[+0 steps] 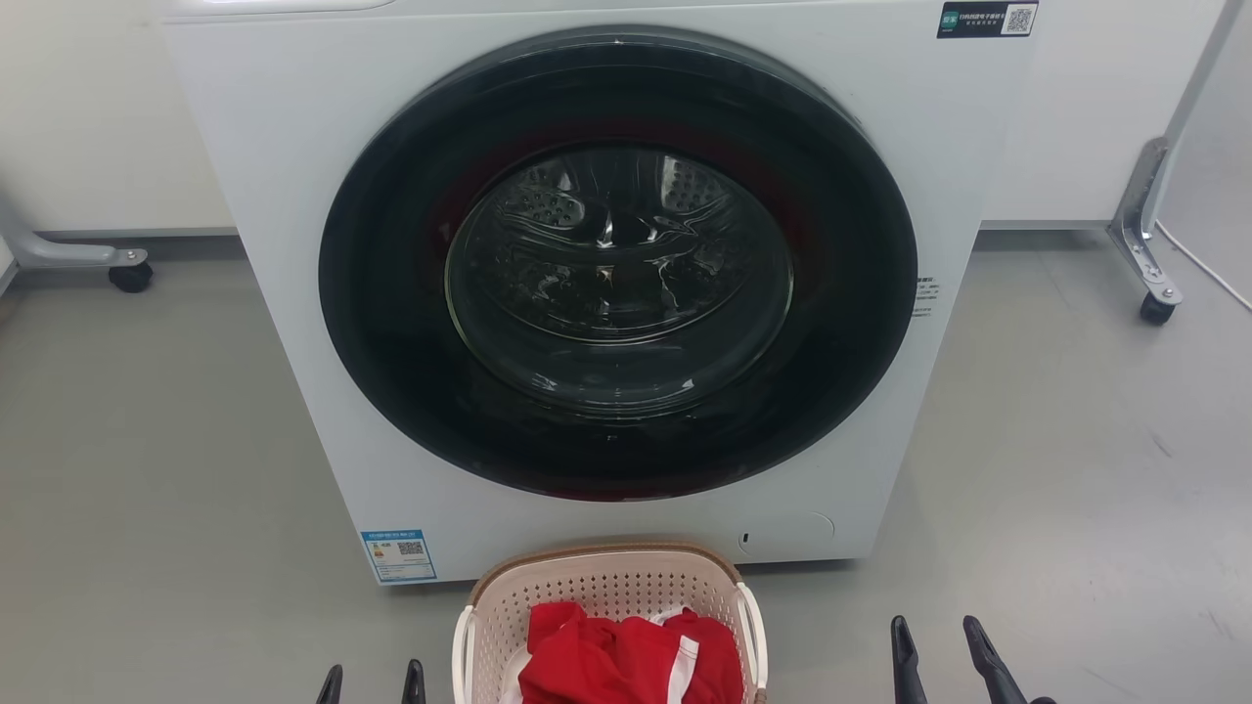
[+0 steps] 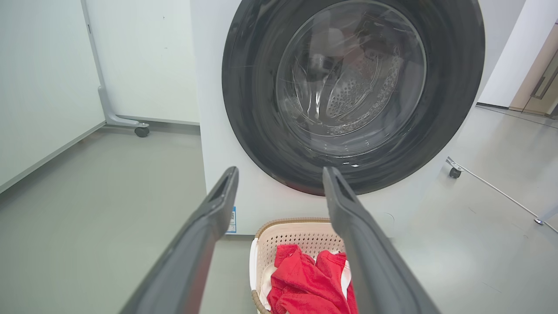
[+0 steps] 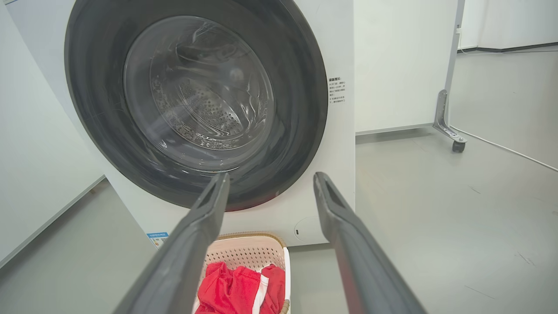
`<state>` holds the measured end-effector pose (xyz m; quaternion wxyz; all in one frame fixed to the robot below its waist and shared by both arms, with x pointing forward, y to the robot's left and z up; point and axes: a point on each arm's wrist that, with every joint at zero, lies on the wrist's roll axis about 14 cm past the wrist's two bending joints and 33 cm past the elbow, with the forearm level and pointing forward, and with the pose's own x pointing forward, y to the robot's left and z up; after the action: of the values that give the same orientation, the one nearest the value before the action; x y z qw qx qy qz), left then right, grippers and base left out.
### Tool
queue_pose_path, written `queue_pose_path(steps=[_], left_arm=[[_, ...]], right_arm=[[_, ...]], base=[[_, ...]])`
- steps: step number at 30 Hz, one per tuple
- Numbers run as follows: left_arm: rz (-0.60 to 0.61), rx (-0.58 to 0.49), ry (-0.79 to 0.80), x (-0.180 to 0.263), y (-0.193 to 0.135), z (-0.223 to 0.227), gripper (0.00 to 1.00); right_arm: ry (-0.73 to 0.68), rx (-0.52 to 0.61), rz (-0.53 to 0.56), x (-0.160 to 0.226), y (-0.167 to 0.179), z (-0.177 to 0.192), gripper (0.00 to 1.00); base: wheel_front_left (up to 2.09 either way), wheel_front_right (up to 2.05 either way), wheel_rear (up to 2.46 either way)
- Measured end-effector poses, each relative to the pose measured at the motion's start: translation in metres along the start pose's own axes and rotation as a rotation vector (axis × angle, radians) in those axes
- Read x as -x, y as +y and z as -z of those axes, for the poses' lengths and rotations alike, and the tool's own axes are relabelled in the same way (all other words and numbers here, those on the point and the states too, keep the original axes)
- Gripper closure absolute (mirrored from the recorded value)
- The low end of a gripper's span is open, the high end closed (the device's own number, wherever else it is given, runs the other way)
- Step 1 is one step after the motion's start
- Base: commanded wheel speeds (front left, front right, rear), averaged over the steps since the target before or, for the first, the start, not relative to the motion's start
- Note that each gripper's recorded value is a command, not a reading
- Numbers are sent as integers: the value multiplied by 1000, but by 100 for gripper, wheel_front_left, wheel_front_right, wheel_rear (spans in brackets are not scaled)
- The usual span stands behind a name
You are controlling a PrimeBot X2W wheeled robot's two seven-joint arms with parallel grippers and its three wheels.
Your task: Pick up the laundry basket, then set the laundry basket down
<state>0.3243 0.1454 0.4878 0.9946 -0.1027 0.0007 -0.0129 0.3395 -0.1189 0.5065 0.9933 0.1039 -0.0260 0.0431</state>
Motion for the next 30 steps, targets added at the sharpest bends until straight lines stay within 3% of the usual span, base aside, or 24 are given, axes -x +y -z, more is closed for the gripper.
queue_pose_path(steps=[2,3,12,30], left_arm=[[-4,0,0,0,1,0,0],[-5,0,0,0,1,0,100],[-29,8,87,9,8,25,100],[-105,255,162,3,26,36,100]], right_arm=[[-1,3,-2,0,1,0,0],[-1,4,-3,-1,1,0,100],[99,-9,26,12,-8,29,100],[169,-253,118,7,-32,38,100]], base=[[0,0,0],[0,0,0],[0,0,0],[0,0,0]])
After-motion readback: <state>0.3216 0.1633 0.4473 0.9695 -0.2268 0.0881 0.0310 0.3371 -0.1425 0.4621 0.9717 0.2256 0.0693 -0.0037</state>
